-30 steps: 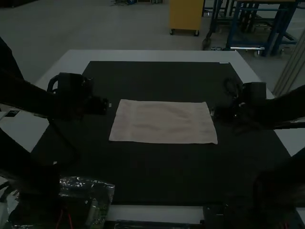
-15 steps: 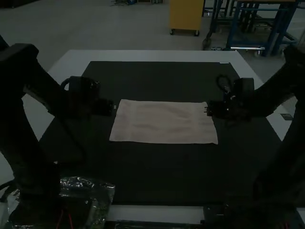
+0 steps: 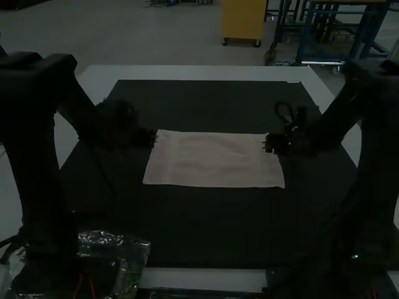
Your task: Fold the towel.
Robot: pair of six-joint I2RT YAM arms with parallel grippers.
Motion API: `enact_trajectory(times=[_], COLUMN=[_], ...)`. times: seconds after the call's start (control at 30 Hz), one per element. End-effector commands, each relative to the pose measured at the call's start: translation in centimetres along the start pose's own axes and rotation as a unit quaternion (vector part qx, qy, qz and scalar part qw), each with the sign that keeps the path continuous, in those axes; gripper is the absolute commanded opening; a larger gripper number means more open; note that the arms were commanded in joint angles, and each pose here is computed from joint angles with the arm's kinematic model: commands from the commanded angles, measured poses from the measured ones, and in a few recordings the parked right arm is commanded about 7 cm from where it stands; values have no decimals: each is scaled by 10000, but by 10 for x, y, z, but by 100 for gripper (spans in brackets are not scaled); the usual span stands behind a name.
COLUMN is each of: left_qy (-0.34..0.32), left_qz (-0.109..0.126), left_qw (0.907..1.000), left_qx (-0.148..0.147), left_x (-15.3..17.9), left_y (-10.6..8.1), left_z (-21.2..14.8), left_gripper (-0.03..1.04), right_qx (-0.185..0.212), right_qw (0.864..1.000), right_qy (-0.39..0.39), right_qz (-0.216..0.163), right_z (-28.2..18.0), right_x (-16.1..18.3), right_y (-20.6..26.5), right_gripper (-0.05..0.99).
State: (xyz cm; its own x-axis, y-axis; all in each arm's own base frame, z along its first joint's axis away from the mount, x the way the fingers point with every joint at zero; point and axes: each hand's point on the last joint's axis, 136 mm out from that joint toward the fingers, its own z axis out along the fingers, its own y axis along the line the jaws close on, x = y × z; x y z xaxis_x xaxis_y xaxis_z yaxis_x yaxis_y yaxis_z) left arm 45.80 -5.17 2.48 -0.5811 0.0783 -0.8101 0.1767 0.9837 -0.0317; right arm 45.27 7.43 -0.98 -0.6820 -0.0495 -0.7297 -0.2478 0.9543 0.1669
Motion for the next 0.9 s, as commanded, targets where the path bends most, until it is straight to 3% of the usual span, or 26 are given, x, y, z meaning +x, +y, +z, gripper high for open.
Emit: enact_trajectory(times=[0.0, 0.57, 0.67, 0.73, 0.87], left_qy=[-63, 125, 231, 276, 282], left_qz=[58, 138, 122, 118, 196], left_qw=[9999, 9996, 9995, 9993, 9992], left_qx=[96, 218, 203, 204, 200], left_x=[-8, -3, 5, 9, 12], left_y=[-5, -17, -15, -15, -14], left_z=[11, 44, 45, 46, 48], left_gripper=[96, 96, 95, 88, 86], right_qx=[-91, -70, -5, 74, 58], right_qw=[9997, 9990, 9985, 9982, 9983], right_qy=[-104, -176, -51, 50, 228], right_qz=[-207, -401, -539, -600, -534], right_z=[10, 38, 40, 41, 42], right_x=[-11, -29, -21, -14, -4], right_y=[6, -4, -5, -8, -8], right_gripper=[91, 91, 91, 91, 89])
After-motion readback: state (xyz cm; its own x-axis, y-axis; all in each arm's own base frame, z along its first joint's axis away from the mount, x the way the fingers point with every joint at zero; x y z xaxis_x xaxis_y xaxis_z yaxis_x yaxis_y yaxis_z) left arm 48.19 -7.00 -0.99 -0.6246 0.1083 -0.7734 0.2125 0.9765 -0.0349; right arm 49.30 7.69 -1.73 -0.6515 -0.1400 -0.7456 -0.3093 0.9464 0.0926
